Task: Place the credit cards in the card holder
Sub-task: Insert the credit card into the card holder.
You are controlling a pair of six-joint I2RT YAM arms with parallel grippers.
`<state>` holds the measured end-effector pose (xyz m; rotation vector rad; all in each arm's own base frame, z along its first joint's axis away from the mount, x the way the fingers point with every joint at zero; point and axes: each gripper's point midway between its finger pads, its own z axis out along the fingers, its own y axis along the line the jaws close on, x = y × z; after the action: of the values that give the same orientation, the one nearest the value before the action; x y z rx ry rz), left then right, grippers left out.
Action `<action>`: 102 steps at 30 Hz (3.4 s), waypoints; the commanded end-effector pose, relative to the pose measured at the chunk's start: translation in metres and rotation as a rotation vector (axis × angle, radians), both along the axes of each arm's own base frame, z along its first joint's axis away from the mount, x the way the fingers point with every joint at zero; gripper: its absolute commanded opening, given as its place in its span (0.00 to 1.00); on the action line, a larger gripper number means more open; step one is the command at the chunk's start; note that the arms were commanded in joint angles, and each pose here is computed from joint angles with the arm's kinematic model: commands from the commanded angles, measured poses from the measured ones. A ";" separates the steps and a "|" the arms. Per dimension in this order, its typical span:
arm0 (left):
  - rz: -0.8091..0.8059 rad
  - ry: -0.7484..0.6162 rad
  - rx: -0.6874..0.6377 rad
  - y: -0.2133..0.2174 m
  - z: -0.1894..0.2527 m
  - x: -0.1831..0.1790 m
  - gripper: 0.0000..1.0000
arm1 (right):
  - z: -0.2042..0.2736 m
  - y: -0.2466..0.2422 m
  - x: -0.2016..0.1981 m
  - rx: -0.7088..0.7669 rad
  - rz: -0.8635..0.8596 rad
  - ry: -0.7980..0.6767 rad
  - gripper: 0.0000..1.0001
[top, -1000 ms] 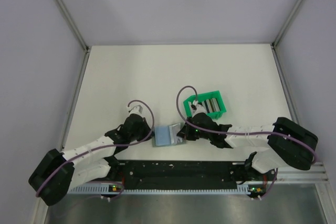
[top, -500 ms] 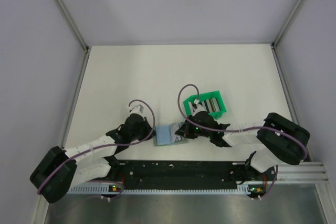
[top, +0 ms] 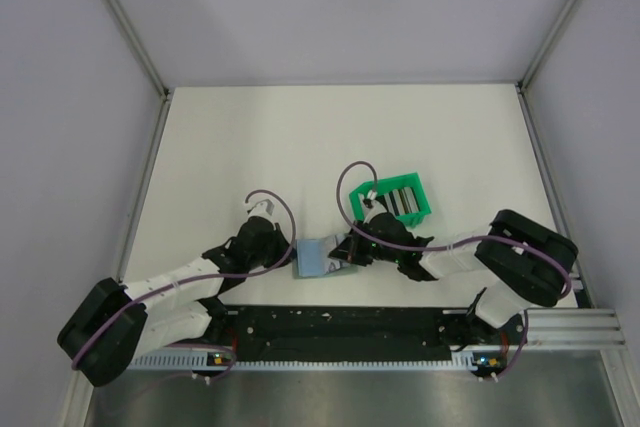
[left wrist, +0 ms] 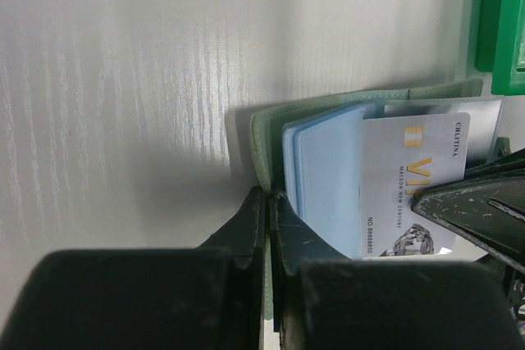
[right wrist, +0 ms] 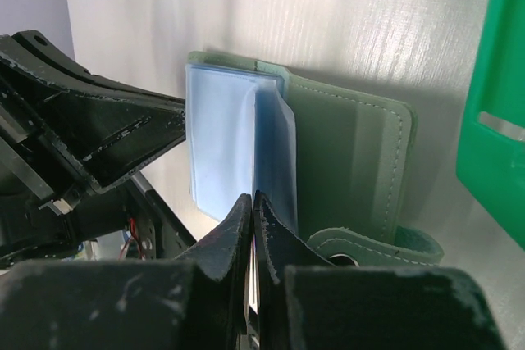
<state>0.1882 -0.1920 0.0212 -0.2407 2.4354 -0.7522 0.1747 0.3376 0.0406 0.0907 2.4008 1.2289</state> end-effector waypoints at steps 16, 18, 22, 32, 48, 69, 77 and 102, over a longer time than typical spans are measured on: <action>-0.004 0.015 0.040 0.006 -0.007 -0.003 0.00 | -0.016 -0.008 0.005 -0.092 0.017 -0.016 0.00; -0.006 0.017 0.040 0.006 -0.008 -0.004 0.00 | -0.018 -0.006 0.004 -0.074 0.013 -0.002 0.00; -0.008 0.019 0.038 0.006 -0.009 -0.004 0.00 | -0.019 -0.003 0.006 -0.058 0.000 0.007 0.00; -0.006 0.015 0.035 0.005 -0.008 -0.003 0.00 | -0.022 -0.005 0.009 -0.064 -0.036 0.022 0.00; 0.005 0.022 0.024 0.005 -0.009 -0.004 0.00 | -0.027 -0.007 -0.002 -0.121 -0.143 0.081 0.00; 0.024 0.026 0.032 0.008 -0.011 -0.004 0.00 | -0.030 -0.010 -0.022 -0.111 -0.084 0.117 0.00; 0.016 0.020 0.029 0.007 -0.009 -0.003 0.00 | -0.029 0.013 -0.028 -0.058 0.003 0.141 0.00; -0.013 0.001 0.035 0.004 -0.004 -0.001 0.00 | -0.007 -0.026 0.001 -0.374 -0.008 -0.090 0.37</action>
<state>0.1889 -0.1917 0.0214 -0.2459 2.4332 -0.7504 0.1703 0.3257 0.0299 0.0262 2.5122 0.8966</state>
